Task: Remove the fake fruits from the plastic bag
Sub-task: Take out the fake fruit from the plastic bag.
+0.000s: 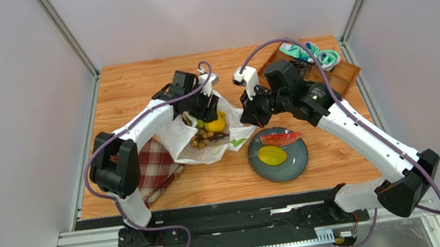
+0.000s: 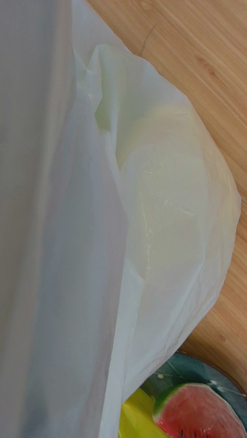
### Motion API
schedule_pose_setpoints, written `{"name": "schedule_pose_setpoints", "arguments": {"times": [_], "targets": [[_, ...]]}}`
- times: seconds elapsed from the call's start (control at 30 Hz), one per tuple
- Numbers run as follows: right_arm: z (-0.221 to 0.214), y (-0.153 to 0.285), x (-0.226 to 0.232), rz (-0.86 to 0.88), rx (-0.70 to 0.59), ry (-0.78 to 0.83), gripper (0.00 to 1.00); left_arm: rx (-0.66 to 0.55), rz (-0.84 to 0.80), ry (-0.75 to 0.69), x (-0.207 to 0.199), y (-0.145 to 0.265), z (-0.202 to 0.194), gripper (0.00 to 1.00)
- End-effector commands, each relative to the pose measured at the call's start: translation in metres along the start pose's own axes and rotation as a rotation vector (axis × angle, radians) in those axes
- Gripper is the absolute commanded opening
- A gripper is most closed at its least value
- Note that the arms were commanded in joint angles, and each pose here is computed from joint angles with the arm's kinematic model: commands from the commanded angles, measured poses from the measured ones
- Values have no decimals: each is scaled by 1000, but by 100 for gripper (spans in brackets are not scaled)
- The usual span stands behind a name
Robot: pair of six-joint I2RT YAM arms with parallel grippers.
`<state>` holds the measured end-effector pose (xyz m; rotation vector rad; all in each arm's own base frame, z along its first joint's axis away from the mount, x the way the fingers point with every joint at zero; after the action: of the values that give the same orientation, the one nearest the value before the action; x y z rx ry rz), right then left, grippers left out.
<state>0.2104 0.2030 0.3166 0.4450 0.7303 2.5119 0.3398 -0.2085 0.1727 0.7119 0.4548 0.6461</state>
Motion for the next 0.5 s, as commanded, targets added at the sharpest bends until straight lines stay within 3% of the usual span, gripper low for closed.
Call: {"name": "schedule_pose_setpoints", "arguments": {"times": [0.0, 0.23, 0.47], "targets": [[1, -2, -1, -1, 1, 8, 0, -112, -37, -82, 4, 0, 34, 65], [-4, -4, -2, -5, 21, 2, 0, -114, -122, -85, 0, -9, 41, 64], [-3, -5, -4, -11, 26, 6, 0, -56, -121, -56, 5, -20, 38, 52]]}}
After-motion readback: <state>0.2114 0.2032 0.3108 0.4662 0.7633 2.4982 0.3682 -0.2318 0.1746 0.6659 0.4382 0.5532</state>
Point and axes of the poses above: each gripper's point midway between its finger pads, its own y axis back along the fingers, its own x axis along the line the jaws close on, z = x × y, the point moved 8 cm from there along y, back along the fingers, and after that the axes turned 1 degree about -y, right-handed, at the moved point
